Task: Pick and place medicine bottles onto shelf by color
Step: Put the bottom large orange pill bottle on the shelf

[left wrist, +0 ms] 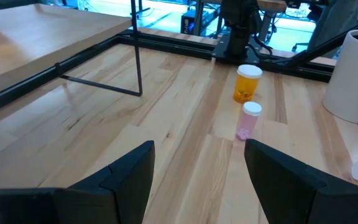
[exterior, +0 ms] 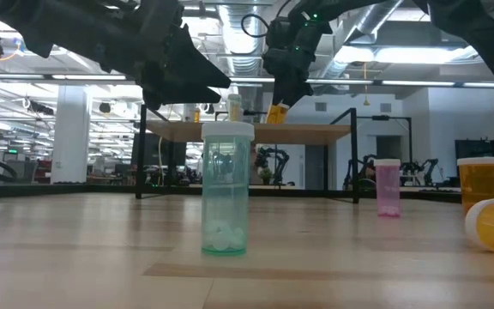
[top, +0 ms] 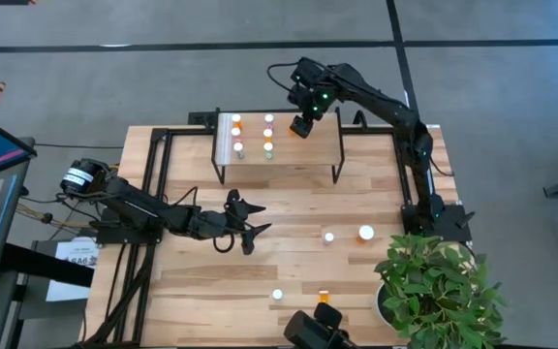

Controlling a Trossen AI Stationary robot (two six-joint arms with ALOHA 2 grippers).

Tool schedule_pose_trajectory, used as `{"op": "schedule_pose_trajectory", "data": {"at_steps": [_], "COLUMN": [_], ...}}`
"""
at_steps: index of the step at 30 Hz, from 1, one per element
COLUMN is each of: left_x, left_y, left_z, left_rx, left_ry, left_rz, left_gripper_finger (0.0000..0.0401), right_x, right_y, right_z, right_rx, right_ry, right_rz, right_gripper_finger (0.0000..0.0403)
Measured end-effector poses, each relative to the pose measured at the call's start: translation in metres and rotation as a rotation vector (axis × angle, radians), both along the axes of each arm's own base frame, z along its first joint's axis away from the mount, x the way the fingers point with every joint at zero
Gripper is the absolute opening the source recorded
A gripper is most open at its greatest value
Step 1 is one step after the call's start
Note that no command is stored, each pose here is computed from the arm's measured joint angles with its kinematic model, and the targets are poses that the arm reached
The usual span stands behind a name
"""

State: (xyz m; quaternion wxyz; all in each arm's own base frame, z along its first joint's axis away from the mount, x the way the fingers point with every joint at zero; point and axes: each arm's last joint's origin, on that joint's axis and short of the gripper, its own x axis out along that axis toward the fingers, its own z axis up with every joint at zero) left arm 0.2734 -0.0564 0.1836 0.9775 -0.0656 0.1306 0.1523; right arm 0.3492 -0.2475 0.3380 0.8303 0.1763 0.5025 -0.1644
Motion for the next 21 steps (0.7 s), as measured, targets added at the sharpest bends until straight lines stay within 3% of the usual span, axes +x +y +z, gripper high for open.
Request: {"op": "schedule_pose_trajectory", "data": {"at_steps": [21], "left_x": [0.0000], "left_y": [0.0000], "left_z": [0.0001], "left_rx": [0.000], "left_ry": [0.000], "left_rz": [0.000], "left_gripper_finger": [0.0238], "right_x": [0.0002], "right_y": [-0.0001], "right_z": [-0.0003], "right_rx": [0.000], "right_ry": [-0.001], "right_rz": [0.003], "right_gripper_finger": [0.0256]}}
